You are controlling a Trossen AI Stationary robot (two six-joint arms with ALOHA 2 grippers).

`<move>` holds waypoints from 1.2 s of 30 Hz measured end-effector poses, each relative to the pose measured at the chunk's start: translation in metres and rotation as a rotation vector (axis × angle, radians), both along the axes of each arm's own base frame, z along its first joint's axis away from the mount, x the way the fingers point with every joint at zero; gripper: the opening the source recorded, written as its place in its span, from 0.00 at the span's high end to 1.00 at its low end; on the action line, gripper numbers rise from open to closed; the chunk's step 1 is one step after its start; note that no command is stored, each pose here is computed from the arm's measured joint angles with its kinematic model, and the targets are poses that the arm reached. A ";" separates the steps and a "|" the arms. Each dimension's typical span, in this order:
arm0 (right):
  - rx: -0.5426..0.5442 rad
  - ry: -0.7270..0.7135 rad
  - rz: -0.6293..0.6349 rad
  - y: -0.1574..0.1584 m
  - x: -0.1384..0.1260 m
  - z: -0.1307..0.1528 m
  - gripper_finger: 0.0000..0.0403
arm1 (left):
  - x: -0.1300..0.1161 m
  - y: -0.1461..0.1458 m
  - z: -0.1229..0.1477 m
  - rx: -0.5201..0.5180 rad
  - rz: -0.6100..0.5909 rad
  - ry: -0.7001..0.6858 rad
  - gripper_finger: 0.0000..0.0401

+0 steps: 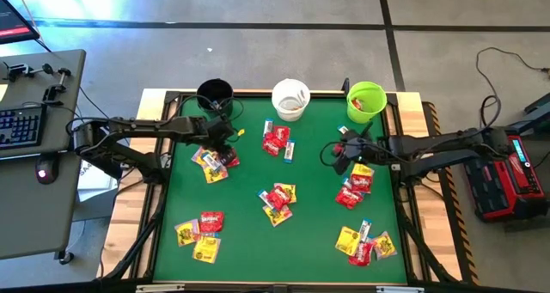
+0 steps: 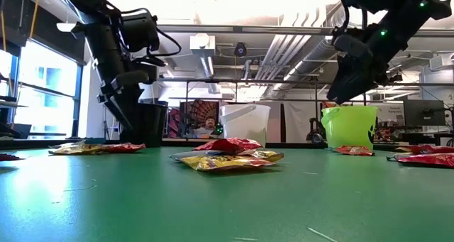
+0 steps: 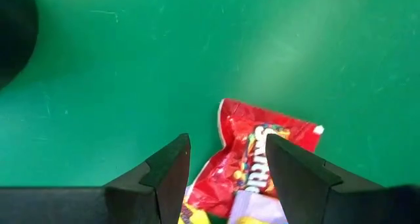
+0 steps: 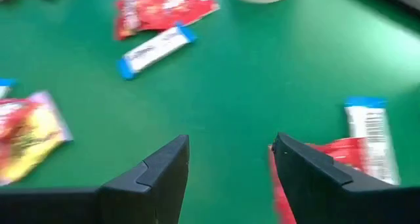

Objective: Sort candy by brand, put in halloween buckets
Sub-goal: Put the red candy into the green bucket

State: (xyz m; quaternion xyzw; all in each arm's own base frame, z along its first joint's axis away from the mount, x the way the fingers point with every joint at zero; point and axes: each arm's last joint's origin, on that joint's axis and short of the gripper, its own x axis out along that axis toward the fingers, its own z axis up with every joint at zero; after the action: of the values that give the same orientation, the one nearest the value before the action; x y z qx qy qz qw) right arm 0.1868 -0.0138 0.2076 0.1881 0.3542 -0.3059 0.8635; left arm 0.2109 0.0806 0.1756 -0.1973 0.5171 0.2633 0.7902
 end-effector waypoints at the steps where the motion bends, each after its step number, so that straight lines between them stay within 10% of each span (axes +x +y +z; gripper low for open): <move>1: 0.015 -0.014 0.007 0.001 0.001 0.001 0.48 | 0.001 0.000 0.001 -0.003 0.006 -0.017 0.52; 19: 0.031 -0.076 -0.004 0.000 0.005 0.004 0.48 | 0.005 -0.002 0.002 -0.041 0.124 -0.071 0.52; 36: 0.094 -0.045 0.078 0.005 0.004 0.002 0.50 | 0.006 -0.003 -0.002 -0.002 -0.160 -0.008 0.59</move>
State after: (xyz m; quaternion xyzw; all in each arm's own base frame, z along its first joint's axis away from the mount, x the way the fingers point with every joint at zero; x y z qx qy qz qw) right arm 0.1909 -0.0091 0.2096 0.2216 0.3556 -0.2506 0.8727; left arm 0.2166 0.0774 0.1735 -0.1569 0.5284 0.1979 0.8105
